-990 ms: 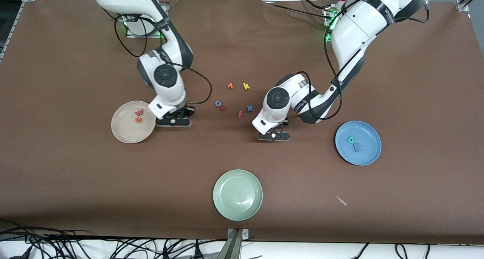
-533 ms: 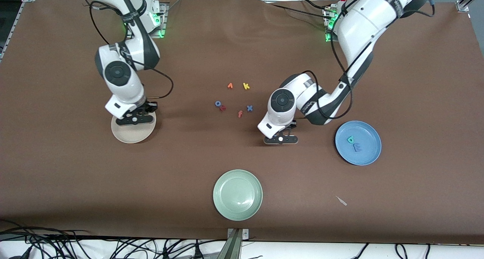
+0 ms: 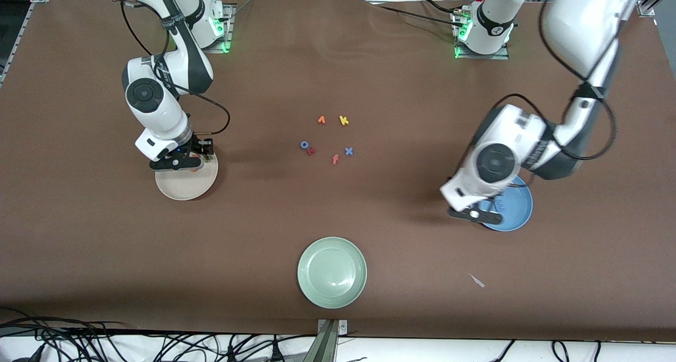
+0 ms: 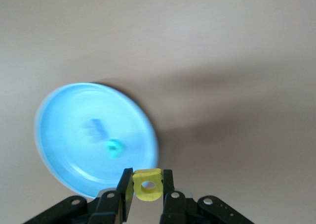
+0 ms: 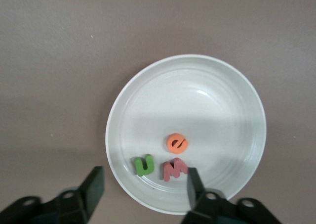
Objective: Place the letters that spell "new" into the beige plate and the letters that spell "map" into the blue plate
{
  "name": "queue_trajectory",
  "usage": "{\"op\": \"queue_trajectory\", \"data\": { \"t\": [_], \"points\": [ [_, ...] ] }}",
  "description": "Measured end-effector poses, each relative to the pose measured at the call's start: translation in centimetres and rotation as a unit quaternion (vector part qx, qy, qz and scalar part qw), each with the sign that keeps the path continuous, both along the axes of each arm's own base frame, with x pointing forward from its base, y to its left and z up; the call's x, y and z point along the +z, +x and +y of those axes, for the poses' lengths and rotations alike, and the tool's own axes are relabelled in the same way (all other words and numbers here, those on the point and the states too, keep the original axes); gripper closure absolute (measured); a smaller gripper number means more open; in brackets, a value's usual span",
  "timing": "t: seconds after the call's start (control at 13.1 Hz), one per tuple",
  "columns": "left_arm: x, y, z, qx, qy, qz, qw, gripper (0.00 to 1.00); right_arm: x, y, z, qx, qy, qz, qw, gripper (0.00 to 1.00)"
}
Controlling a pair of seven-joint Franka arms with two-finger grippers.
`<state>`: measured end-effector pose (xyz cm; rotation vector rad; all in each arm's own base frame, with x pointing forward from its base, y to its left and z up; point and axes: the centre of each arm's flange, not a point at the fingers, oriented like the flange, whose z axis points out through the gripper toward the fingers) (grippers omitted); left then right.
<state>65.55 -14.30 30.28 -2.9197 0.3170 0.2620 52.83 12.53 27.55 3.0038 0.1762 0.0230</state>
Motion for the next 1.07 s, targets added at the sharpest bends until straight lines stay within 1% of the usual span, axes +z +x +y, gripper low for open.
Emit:
{"op": "queue_trajectory", "data": {
  "t": [0.15, 0.23, 0.38, 0.46, 0.53, 0.61, 0.69, 0.76, 0.91, 0.99, 1.07],
  "points": [
    [-1.7, -0.1, 5.6, 0.001, -0.006, 0.026, 1.0, 0.72, 2.8, 1.6, 0.4, -0.006, -0.005, 0.01, 1.0, 0.01],
    [-2.9, -0.8, 7.0, 0.003, -0.01, 0.039, 0.999, 0.72, 4.9, 2.7, 0.7, -0.013, -0.004, 0.013, 1.0, 0.01],
    [-5.4, -2.2, 7.3, 0.0, -0.018, 0.05, 0.999, 0.72, 9.6, 4.5, 1.3, -0.022, 0.003, 0.014, 1.0, 0.0],
    [-6.1, -2.7, 7.3, -0.001, -0.02, 0.052, 0.998, 0.65, 11.8, 5.2, 1.6, -0.024, 0.004, 0.012, 1.0, 0.0],
    [-6.3, -2.8, 7.4, -0.001, -0.022, 0.051, 0.998, 0.55, 13.6, 5.7, 1.7, -0.022, 0.004, 0.011, 1.0, 0.0],
    [-6.1, -2.6, 7.2, -0.002, -0.023, 0.048, 0.999, 0.46, 15.3, 6.1, 1.7, -0.019, 0.004, 0.012, 1.0, 0.0],
    [-5.5, -2.4, 6.8, -0.004, -0.026, 0.042, 0.999, 0.36, 17.1, 6.4, 1.4, -0.017, 0.003, 0.013, 1.0, 0.0],
    [-4.4, -2.1, 6.3, -0.007, -0.028, 0.032, 0.999, 0.25, 18.7, 6.8, 1.0, -0.014, 0.005, 0.015, 1.0, 0.0],
    [-0.8, -1.4, 5.4, -0.011, -0.025, 0.011, 1.0, 0.03, 21.9, 7.2, 0.4, -0.011, 0.019, 0.018, 1.0, 0.0],
    [1.6, -1.3, 4.9, -0.013, -0.018, 0.01, 1.0, 0.0, 23.2, 7.4, -0.1, -0.012, 0.026, 0.017, 0.999, 0.0],
    [4.4, -1.2, 4.1, -0.015, -0.011, 0.011, 1.0, 0.0, 24.1, 7.5, -1.1, -0.012, 0.032, 0.016, 0.999, 0.0]
  ]
}}
